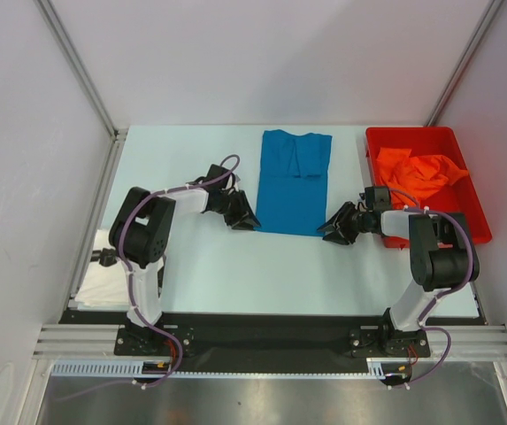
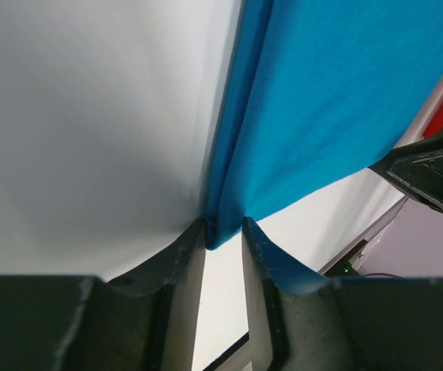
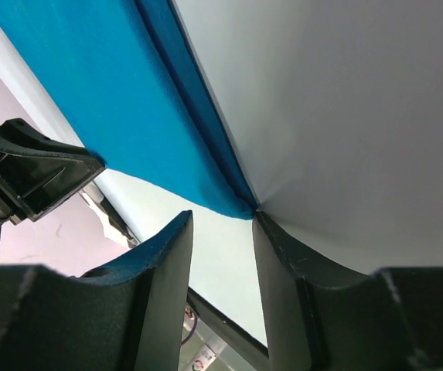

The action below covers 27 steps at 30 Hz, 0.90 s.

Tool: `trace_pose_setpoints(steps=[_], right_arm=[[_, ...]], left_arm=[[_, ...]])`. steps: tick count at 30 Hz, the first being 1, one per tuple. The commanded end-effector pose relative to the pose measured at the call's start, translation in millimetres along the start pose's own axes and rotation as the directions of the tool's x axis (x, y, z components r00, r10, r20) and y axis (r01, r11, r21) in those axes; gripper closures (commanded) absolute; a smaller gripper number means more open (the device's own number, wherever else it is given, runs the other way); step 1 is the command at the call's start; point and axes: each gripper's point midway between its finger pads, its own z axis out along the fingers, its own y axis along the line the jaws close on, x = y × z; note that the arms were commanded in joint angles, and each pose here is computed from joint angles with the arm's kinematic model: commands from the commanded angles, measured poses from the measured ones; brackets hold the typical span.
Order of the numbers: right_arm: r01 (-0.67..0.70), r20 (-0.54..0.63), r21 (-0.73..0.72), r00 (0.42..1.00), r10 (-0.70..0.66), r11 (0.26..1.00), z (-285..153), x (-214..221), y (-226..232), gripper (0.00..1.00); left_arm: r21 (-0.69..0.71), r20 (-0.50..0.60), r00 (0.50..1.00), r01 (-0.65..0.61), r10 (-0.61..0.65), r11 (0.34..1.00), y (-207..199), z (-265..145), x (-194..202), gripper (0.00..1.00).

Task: Fold and stack the t-shirts
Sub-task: Fold the tshirt

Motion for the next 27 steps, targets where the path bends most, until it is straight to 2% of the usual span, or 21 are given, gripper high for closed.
trace_pose_setpoints(steps=[1, 11, 22, 27], right_arm=[[-0.046, 0.054, 0.216, 0.998, 0.035, 0.975, 4.0, -0.1, -51.9, 0.57], [-0.059, 0.058, 0.234, 0.997, 0.047, 0.970, -0.4, 1.8, -56.3, 0.56], [-0.095, 0.068, 0.237, 0.994, 0.081, 0.967, 10.2, -3.4, -53.2, 0.56], [-0.122, 0.090, 0.256, 0.991, 0.102, 0.959, 13.2, -4.8, -58.4, 0.61]], left_arm=[[-0.203, 0.007, 1.000, 0.030, -0.030, 0.979, 59.7, 18.6, 5.4, 0.68], [-0.186, -0.005, 1.000, 0.023, -0.025, 0.982, 57.7, 20.3, 6.5, 0.81], [-0.168, -0.004, 1.000, 0.000, -0.001, 0.986, 49.3, 15.8, 3.2, 0.87], [-0.160, -0.005, 1.000, -0.007, 0.006, 0.987, 47.3, 14.9, 3.2, 0.89]])
